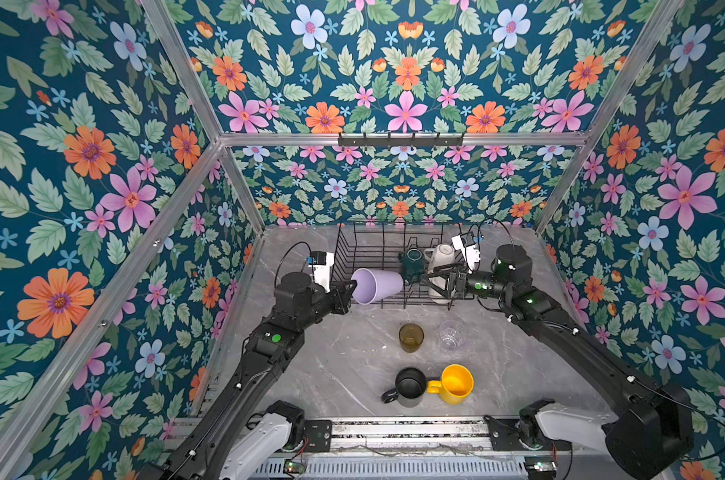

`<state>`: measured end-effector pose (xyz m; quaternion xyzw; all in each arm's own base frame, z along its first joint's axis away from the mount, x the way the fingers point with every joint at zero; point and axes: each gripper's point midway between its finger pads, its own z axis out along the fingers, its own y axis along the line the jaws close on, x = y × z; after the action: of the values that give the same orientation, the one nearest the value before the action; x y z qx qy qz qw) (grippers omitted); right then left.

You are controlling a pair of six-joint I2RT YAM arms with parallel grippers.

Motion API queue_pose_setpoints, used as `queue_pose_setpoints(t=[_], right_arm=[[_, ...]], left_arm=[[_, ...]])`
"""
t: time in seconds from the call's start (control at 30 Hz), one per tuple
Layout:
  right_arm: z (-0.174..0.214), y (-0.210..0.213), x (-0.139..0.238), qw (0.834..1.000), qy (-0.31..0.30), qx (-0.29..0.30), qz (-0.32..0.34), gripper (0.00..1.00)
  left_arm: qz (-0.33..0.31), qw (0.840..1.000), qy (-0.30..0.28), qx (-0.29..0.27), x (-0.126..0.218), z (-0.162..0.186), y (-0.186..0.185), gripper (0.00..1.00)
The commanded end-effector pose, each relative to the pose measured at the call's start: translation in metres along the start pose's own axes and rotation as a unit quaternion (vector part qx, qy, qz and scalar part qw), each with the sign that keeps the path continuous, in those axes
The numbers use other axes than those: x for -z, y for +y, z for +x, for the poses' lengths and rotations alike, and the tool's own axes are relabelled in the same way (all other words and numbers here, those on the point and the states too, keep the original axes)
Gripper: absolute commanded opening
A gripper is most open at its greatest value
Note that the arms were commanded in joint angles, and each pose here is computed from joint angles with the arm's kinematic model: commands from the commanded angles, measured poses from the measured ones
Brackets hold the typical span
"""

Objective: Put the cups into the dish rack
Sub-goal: 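Close the left gripper on the lilac cup's rim and lift it toward the rack, then carry the lilac cup toward the right gripper while the right gripper grasps it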

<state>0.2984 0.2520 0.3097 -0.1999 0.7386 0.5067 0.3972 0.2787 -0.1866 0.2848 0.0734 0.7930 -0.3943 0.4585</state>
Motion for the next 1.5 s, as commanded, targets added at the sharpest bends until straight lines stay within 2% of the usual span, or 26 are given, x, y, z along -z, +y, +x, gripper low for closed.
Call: queue_pose_setpoints(t=[0.0,0.07,0.3,0.93,1.23,1.47], right_arm=[[-0.01,0.015,0.002,0.999,-0.014,0.014,-0.042,0.99],[-0.009,0.021,0.002,0.998,-0.013,0.021,-0.058,0.99],[-0.008,0.034,0.001,0.994,-0.007,0.032,-0.107,0.99],[0.009,0.05,-0.023,0.978,0.05,-0.002,-0.203,0.99],[0.012,0.06,-0.036,0.974,0.062,-0.003,-0.22,0.97],[0.012,0.06,-0.039,0.973,0.065,-0.009,-0.222,0.94]], left_arm=[[0.148,0.989,-0.023,-0.001,0.002,-0.018,-0.046,0.0],[0.191,0.981,-0.027,0.004,0.003,-0.018,-0.054,0.0],[0.284,0.958,-0.03,0.015,0.006,-0.018,-0.071,0.0],[0.348,0.936,-0.02,0.048,-0.003,-0.016,-0.075,0.0],[0.372,0.926,-0.009,0.065,-0.004,-0.012,-0.076,0.0],[0.37,0.926,-0.007,0.068,-0.004,-0.01,-0.074,0.0]])
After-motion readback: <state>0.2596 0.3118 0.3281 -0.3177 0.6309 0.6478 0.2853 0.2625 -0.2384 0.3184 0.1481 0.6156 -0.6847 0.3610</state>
